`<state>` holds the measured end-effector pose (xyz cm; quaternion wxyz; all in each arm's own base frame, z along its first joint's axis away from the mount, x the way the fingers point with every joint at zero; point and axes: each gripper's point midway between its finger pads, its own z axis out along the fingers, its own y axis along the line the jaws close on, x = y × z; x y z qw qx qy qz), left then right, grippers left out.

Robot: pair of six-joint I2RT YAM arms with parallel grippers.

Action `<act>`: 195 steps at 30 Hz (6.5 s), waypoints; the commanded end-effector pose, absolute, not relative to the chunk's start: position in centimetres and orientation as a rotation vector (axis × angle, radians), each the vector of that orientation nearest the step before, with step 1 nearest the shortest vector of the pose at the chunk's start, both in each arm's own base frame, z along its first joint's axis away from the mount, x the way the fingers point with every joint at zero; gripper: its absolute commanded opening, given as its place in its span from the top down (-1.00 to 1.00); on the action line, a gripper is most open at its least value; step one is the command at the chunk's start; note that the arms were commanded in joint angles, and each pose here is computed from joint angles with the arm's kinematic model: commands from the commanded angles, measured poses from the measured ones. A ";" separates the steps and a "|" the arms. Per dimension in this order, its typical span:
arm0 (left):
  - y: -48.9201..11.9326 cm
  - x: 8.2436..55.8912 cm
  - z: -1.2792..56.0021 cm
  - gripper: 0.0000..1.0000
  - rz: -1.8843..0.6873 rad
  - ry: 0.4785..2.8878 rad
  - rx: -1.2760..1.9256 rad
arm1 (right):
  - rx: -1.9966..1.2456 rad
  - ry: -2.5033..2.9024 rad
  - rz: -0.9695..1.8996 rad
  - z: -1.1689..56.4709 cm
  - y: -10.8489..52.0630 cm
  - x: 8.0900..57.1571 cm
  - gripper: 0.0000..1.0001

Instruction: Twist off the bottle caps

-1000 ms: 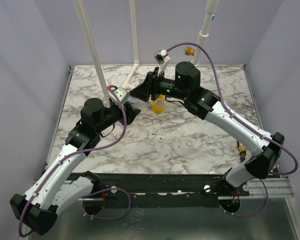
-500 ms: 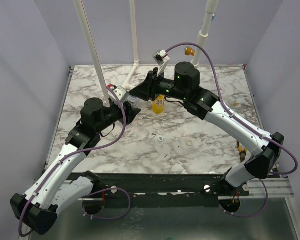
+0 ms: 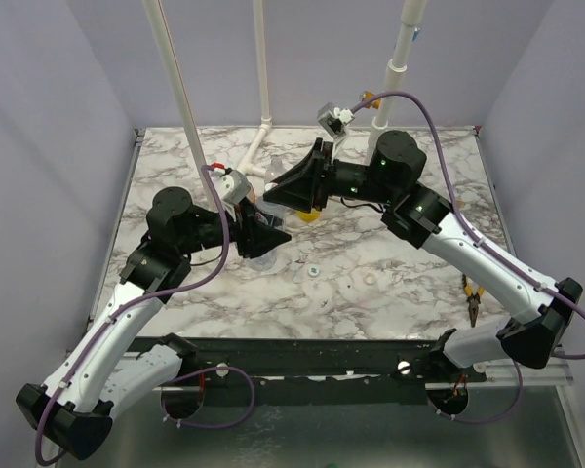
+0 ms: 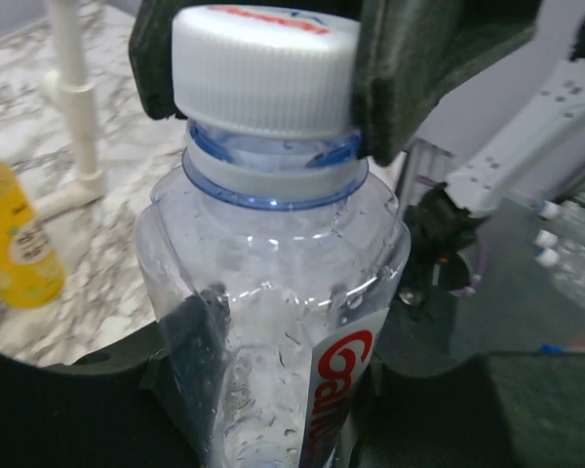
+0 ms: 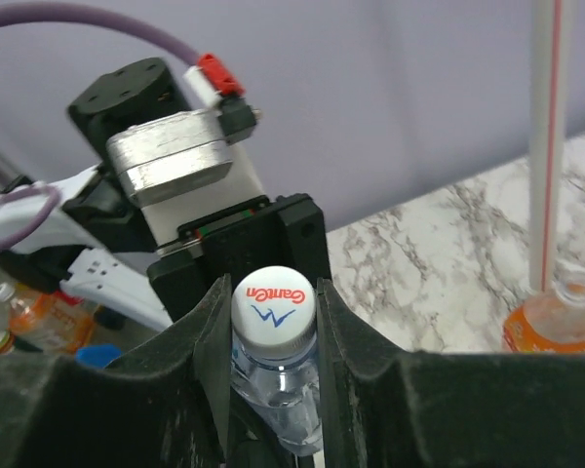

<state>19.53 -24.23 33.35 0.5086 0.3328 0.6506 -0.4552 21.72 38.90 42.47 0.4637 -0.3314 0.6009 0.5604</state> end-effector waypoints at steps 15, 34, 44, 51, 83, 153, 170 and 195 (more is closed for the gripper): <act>-25.5 12.6 36.1 0.63 -1.428 1.404 1.087 | -1.272 1.186 1.512 44.8 37.0 13.7 0.90; -25.4 13.0 35.0 0.66 -1.389 1.427 1.094 | -1.195 1.174 1.417 47.0 35.6 14.5 0.99; -25.0 13.3 33.7 0.67 -1.306 1.424 1.123 | -0.610 1.499 0.953 47.9 29.4 26.7 0.99; -24.5 14.5 33.8 0.67 -1.191 1.411 1.083 | -0.383 1.873 0.756 33.3 25.7 30.4 0.98; -24.5 16.4 34.8 0.67 -1.130 1.413 0.992 | 0.098 2.489 0.599 4.9 20.3 24.2 0.91; -24.8 16.5 33.0 0.67 -1.169 1.472 0.973 | -0.800 1.369 1.404 42.3 37.9 18.5 -0.37; -24.1 17.3 32.6 -0.98 -1.120 1.538 0.882 | -0.712 1.574 1.067 37.8 36.0 21.9 0.76; -20.1 19.8 28.9 -0.98 -0.840 1.790 0.654 | -0.252 1.642 0.340 25.4 23.3 35.0 0.89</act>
